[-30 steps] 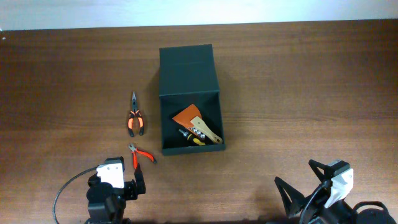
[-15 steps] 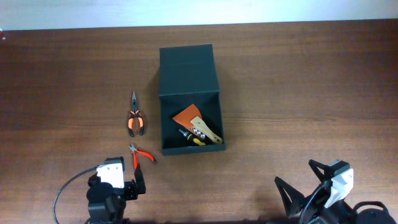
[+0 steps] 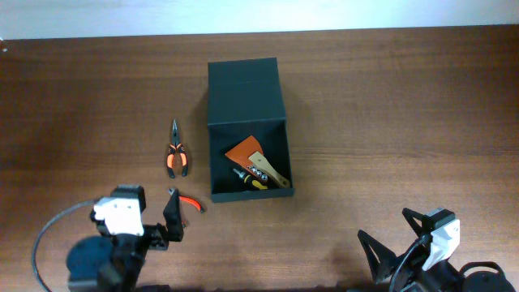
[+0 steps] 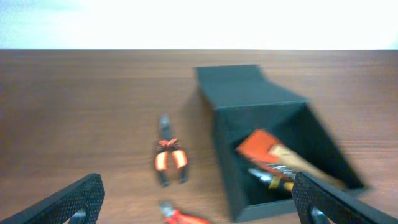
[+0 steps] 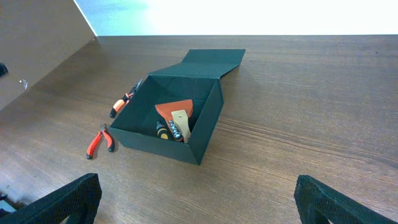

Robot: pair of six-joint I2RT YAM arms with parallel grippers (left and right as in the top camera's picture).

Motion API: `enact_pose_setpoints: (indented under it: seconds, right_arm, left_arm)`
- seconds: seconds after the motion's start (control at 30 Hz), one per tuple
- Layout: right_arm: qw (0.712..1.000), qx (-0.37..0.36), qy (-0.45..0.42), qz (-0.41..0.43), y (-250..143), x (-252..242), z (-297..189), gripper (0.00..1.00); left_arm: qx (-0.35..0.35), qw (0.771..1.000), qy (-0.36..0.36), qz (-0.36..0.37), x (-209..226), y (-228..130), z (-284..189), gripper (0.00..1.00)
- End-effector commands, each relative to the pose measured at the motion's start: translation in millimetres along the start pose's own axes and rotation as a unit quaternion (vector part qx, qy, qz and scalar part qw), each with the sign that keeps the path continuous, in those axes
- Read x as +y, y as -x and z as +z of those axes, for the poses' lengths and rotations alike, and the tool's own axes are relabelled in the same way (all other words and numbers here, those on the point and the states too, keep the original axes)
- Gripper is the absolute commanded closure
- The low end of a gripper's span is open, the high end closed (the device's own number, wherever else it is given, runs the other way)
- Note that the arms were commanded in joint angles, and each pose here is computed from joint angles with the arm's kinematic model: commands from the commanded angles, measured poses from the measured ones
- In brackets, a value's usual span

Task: Pack container
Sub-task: 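Move the left gripper over the orange-black long-nose pliers and lower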

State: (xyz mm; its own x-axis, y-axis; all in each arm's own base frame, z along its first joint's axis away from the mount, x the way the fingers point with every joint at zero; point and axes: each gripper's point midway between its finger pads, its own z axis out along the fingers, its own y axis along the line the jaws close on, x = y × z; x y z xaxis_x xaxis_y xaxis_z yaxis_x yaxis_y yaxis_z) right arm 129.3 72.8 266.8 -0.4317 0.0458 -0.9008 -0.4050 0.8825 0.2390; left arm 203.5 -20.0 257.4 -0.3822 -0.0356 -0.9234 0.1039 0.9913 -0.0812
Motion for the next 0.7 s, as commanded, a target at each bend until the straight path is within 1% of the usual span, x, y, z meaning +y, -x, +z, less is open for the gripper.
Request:
enact_pose_setpoints:
  seconds: [0.0, 0.1, 0.17, 0.37, 0.5, 0.67]
  right_arm:
    - [1.000, -0.006, -0.005, 0.006, 1.4, -2.0, -0.8, 0.01]
    - [1.000, -0.006, -0.005, 0.006, 1.4, -2.0, -0.8, 0.01]
    - [1.000, -0.006, -0.005, 0.006, 1.4, -2.0, -0.8, 0.01]
    - [1.000, -0.006, -0.005, 0.006, 1.4, -2.0, -0.8, 0.01]
    - [1.000, -0.006, -0.005, 0.006, 1.4, -2.0, -0.8, 0.01]
    - [1.000, -0.006, -0.005, 0.006, 1.4, -2.0, -0.8, 0.01]
  left_arm:
    - [0.020, 0.998, -0.061, -0.017, -22.9, 23.2, 6.2, 0.01]
    - [0.046, 0.997, -0.028, -0.061, -14.0, 38.9, 23.0, 0.01]
    - [0.063, 0.995, -0.005, -0.076, -8.1, 46.7, 36.6, 0.01]
    - [0.136, 0.988, 0.033, -0.065, 3.6, 64.9, 92.4, 0.01]
    - [0.195, 0.978, 0.041, -0.057, 7.5, 61.2, 128.2, 0.01]
    - [0.273, 0.959, 0.049, -0.060, 11.4, 39.6, 167.9, 0.01]
